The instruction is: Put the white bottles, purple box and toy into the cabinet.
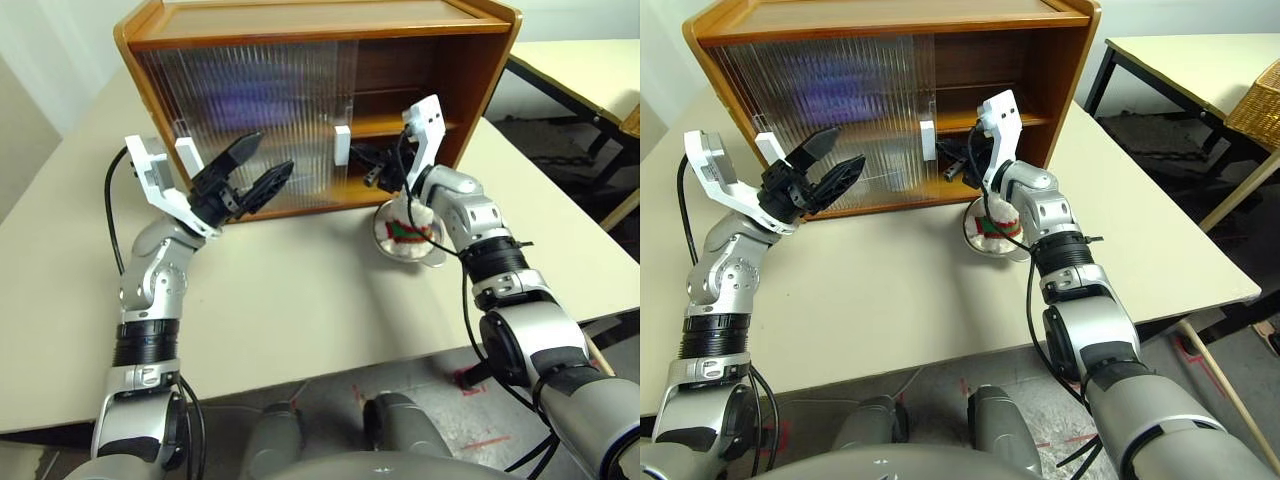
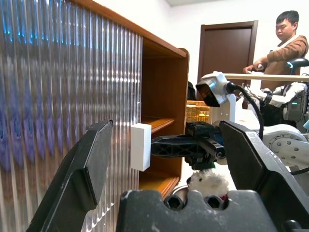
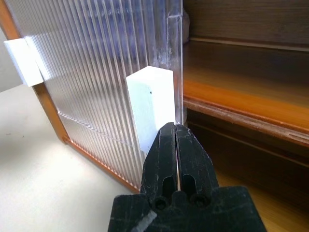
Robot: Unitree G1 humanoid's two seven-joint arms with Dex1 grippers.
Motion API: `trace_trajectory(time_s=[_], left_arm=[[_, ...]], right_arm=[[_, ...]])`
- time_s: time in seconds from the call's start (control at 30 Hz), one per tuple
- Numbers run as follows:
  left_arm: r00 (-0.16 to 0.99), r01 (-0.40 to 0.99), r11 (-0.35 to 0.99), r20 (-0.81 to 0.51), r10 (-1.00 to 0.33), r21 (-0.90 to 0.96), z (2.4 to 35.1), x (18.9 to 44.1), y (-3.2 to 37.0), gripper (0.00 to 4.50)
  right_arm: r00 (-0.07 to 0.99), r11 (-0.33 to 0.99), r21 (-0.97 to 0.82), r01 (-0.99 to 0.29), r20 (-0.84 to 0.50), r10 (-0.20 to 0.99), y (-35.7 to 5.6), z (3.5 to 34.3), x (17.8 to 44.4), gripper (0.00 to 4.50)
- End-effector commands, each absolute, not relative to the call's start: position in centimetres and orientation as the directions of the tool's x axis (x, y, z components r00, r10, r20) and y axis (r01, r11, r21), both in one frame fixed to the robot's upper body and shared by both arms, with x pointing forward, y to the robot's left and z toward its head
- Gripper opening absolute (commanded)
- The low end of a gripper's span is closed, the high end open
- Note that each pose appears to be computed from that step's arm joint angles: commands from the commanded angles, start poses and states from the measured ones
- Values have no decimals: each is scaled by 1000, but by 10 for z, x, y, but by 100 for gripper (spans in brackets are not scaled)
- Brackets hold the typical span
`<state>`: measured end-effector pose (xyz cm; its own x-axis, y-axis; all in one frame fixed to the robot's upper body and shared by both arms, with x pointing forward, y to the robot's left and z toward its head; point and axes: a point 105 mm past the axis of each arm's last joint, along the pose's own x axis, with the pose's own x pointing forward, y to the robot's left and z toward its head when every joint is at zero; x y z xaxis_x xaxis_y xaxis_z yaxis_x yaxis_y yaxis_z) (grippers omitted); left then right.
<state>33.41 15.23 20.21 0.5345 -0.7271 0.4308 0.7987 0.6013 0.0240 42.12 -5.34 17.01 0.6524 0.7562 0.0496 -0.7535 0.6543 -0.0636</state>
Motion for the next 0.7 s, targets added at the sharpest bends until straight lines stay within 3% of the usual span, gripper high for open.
trace_trajectory(time_s=[0.03,0.17,0.2,0.3,0.4,0.6,0.7], left_arm=[[526,802,596,430,-734,38,202,332,147,450],[518,809,587,431,-739,35,201,333,145,450],[515,812,583,431,-741,34,201,334,144,450],[504,821,569,429,-750,31,200,336,140,450],[493,830,557,428,-757,30,201,338,138,450],[474,845,534,420,-774,30,200,341,135,450],[467,851,524,417,-780,28,199,343,134,450]], right_arm=[[654,655,-92,-750,43,755,-57,172,421,4],[693,694,-124,-709,60,718,-79,179,421,4],[706,708,-147,-691,71,704,-87,183,420,25],[726,737,-198,-646,138,674,-106,204,413,104],[726,749,-194,-633,185,662,-117,222,400,211],[742,762,-179,-622,176,647,-132,223,364,437],[763,775,-130,-618,138,632,-140,207,340,448]])
